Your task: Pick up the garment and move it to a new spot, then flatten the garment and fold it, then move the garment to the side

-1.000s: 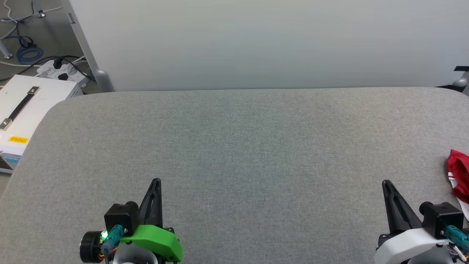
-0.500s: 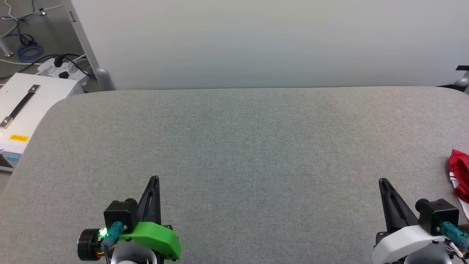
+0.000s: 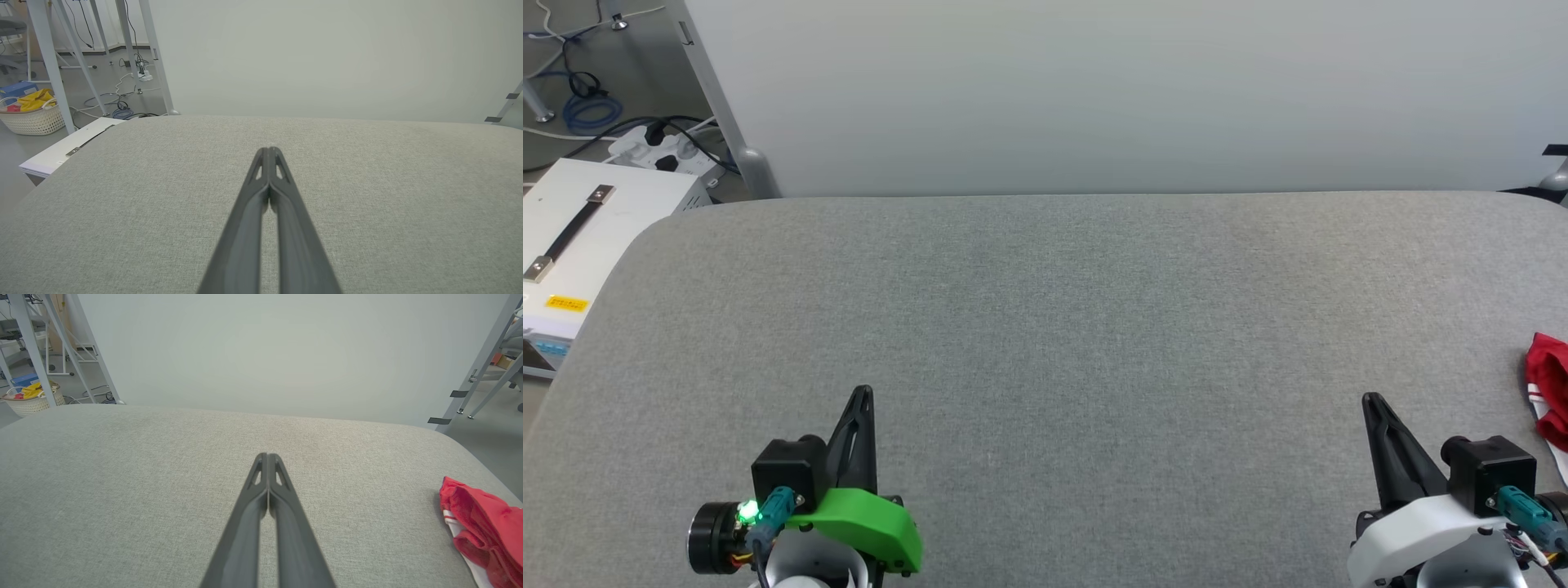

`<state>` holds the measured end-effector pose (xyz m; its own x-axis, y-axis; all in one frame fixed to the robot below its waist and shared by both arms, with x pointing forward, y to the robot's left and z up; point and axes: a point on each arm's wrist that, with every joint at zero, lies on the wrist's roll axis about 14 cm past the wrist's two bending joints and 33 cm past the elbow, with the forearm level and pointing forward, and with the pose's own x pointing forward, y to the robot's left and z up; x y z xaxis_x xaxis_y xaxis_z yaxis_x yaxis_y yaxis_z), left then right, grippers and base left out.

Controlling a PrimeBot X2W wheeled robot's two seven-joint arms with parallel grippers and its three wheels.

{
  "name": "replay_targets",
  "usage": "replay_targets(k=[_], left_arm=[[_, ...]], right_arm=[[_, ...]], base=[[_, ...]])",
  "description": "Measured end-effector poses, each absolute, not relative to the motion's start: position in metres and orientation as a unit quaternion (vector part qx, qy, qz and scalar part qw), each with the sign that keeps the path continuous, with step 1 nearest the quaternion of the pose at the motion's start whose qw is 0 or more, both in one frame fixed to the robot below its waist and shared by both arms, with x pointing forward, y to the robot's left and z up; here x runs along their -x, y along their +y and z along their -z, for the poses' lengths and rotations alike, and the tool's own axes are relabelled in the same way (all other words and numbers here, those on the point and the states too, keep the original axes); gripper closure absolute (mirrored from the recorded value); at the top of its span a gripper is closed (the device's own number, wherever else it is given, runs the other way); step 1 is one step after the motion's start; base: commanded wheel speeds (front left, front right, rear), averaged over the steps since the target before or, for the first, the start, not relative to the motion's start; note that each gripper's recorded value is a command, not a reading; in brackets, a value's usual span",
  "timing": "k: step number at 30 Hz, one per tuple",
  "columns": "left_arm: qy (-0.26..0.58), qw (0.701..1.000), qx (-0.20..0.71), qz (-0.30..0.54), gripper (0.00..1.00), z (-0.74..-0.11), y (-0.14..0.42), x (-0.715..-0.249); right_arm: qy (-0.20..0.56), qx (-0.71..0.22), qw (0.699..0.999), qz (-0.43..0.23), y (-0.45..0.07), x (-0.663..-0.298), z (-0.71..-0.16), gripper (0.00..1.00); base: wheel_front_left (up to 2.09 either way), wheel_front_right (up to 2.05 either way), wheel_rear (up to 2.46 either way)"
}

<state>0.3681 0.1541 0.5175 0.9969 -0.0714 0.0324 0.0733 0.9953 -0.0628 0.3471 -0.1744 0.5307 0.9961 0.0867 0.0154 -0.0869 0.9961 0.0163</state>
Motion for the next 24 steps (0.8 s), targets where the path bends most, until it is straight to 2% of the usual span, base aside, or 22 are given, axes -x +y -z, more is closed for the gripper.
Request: replay_targets(k=[24], left_arm=[[-0.01,1.0,0.009,0.023,1.0,-0.5216,0.164,-0.3702]], right_arm=[[0.0,0.005,0.999,-0.051,-0.1693,-0.3549,-0.5267,1.0]], base=[[0.0,0.0,0.0]])
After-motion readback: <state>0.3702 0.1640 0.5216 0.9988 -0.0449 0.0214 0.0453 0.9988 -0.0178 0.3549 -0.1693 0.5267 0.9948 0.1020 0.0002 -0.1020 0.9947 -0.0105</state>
